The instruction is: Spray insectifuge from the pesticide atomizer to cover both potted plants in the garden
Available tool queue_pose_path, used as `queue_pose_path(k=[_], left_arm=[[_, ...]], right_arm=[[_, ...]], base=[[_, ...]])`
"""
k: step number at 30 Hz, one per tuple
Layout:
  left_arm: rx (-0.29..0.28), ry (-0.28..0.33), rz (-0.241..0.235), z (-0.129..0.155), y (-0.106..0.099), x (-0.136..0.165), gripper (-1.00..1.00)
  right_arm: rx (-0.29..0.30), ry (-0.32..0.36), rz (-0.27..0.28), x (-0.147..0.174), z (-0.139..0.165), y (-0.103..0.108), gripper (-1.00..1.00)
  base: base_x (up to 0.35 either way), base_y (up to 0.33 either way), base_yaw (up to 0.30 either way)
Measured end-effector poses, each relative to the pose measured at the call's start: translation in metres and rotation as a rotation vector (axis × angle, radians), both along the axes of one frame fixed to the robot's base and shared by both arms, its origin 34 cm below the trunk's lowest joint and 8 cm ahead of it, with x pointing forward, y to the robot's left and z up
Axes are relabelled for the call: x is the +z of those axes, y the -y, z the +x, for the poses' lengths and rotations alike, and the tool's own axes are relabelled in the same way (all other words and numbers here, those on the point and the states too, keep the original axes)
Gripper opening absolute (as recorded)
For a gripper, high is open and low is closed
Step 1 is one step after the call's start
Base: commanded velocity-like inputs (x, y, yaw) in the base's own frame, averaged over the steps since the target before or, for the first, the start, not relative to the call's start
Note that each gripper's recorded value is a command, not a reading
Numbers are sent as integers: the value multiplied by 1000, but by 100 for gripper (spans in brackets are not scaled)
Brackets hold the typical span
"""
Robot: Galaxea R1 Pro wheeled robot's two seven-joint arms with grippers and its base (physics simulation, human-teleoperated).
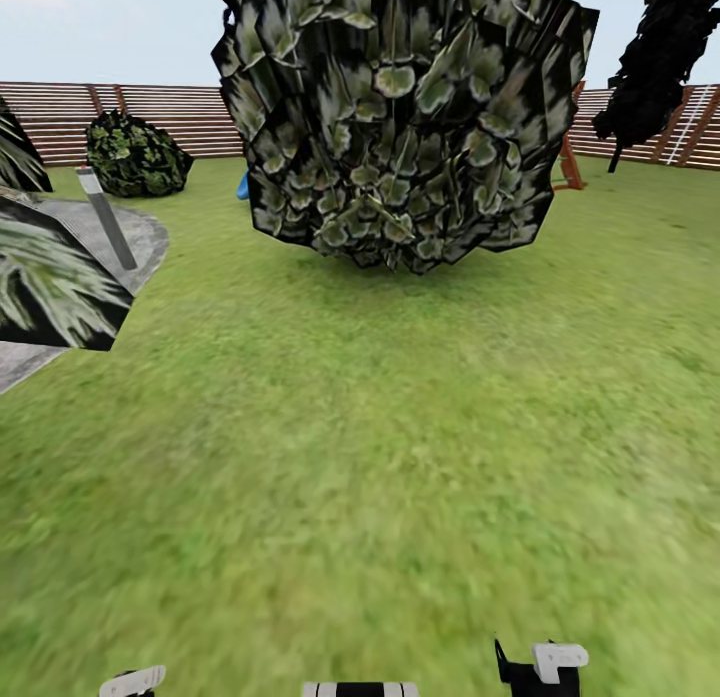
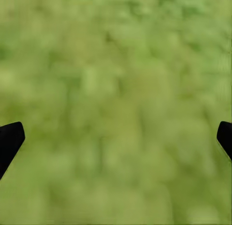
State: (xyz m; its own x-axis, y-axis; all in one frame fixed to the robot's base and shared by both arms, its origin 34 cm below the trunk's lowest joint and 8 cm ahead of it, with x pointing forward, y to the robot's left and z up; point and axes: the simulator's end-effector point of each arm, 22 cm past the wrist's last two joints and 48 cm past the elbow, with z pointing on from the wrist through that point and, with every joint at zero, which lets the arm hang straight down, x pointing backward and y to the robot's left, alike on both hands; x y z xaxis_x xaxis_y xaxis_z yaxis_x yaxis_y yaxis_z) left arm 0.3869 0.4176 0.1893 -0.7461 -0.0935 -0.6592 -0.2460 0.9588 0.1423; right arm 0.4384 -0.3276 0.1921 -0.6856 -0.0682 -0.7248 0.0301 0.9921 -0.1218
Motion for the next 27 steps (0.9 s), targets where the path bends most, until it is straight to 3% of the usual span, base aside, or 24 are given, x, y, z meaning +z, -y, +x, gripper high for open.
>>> queue_pose_path(k=[27], left_arm=[[-1,1,1,0,0,0,-100]], right_arm=[[-1,1,-1,0,0,0,100]], base=[[340,-4,0]])
